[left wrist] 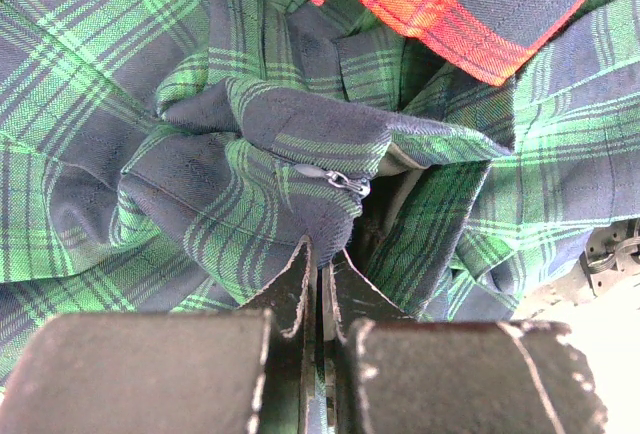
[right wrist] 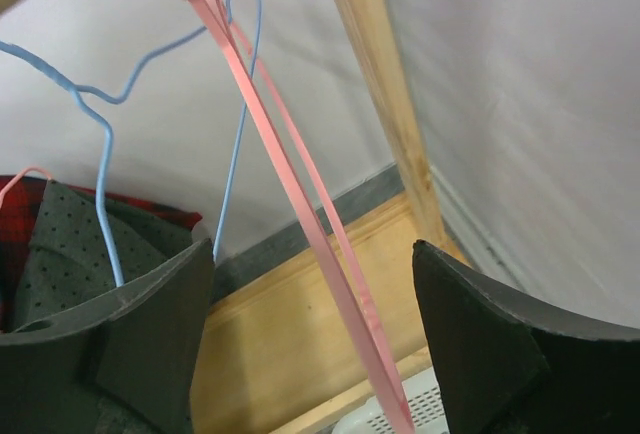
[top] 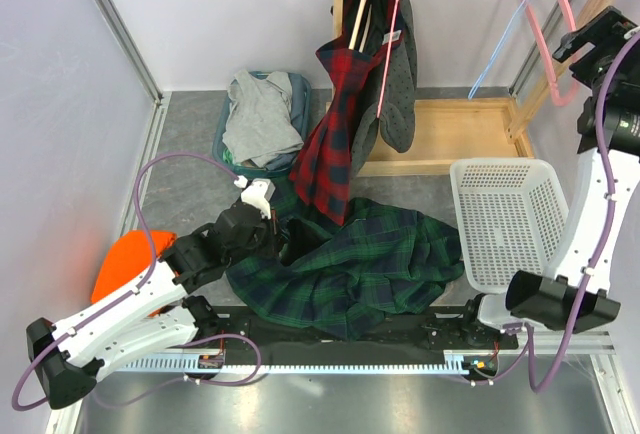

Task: Place the skirt on the hanger
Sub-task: Pick up the hanger from the clothesline.

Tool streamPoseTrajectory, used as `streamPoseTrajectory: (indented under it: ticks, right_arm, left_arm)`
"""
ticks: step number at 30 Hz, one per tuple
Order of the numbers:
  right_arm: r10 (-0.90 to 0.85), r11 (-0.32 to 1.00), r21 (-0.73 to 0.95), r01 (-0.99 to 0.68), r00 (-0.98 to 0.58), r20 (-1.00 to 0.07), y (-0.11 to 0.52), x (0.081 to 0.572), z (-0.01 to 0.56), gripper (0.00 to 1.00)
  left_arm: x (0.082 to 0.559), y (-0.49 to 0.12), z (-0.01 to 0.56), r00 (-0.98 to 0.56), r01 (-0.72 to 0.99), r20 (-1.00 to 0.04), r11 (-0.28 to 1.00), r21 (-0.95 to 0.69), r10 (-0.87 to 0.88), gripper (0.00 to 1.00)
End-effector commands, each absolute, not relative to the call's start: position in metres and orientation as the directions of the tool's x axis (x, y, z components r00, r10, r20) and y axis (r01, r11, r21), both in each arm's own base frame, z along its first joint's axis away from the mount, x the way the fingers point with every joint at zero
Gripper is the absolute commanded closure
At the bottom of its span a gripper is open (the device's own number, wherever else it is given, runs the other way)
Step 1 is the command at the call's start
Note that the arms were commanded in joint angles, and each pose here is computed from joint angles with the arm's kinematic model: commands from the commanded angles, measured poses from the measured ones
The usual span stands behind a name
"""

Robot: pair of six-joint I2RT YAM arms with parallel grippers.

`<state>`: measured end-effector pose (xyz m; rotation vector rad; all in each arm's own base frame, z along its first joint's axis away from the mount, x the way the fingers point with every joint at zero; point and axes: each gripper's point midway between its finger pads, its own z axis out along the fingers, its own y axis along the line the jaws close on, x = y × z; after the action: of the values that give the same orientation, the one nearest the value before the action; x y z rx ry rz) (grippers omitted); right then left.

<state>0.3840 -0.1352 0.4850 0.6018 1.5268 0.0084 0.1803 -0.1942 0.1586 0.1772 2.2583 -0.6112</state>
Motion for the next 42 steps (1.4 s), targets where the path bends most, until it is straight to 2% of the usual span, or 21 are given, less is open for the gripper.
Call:
streamPoseTrajectory:
  ticks: [1,2,4,5,7,12,15,16,31,36,42]
  right_arm:
    - [0.401,0.89,0.403,0.212,0.054,-0.914,-0.121,0.405,0.485,0.17]
    - [0.397,0.895,0.397,0.205,0.041,-0.917,-0.122,0.409,0.482,0.25]
    - [0.402,0.893,0.399,0.206,0.029,-0.915,-0.124,0.414,0.477,0.33]
    - [0.406,0.894,0.401,0.2,0.017,-0.914,-0.124,0.418,0.474,0.42]
    - [0.412,0.892,0.405,0.2,0.006,-0.911,-0.124,0.421,0.47,0.53]
    - [0.403,0.896,0.394,0.206,-0.004,-0.915,-0.127,0.423,0.467,0.69]
    - [0.396,0.899,0.387,0.208,-0.005,-0.918,-0.127,0.423,0.468,0.87]
    - [0.389,0.901,0.38,0.209,-0.001,-0.921,-0.127,0.422,0.47,1.0]
    - [0.276,0.914,0.32,0.248,0.196,-0.941,-0.126,0.369,0.544,1.0]
    - [0.287,0.91,0.327,0.254,0.182,-0.94,-0.121,0.357,0.535,1.0]
    - [0.376,0.865,0.378,0.329,0.072,-0.924,-0.113,0.328,0.482,1.0]
  left_arm:
    - [0.185,-0.202,0.168,-0.66,0.35,-0.749,0.855,-0.381,-0.064,0.98]
    - [0.185,-0.202,0.167,-0.661,0.35,-0.748,0.856,-0.379,-0.061,0.98]
    - [0.186,-0.202,0.167,-0.659,0.353,-0.75,0.856,-0.377,-0.059,0.98]
    - [0.186,-0.202,0.167,-0.659,0.352,-0.75,0.857,-0.376,-0.058,0.98]
    - [0.187,-0.203,0.166,-0.66,0.352,-0.749,0.858,-0.374,-0.055,0.98]
    - [0.187,-0.204,0.164,-0.664,0.352,-0.746,0.86,-0.37,-0.049,0.98]
    - [0.188,-0.205,0.163,-0.665,0.353,-0.746,0.86,-0.369,-0.047,0.98]
    - [0.188,-0.205,0.163,-0.665,0.353,-0.746,0.86,-0.369,-0.047,0.98]
    - [0.188,-0.209,0.165,-0.668,0.36,-0.743,0.852,-0.38,-0.049,0.98]
    - [0.188,-0.209,0.167,-0.666,0.364,-0.744,0.849,-0.382,-0.049,0.98]
    - [0.189,-0.209,0.169,-0.663,0.359,-0.746,0.85,-0.385,-0.058,0.98]
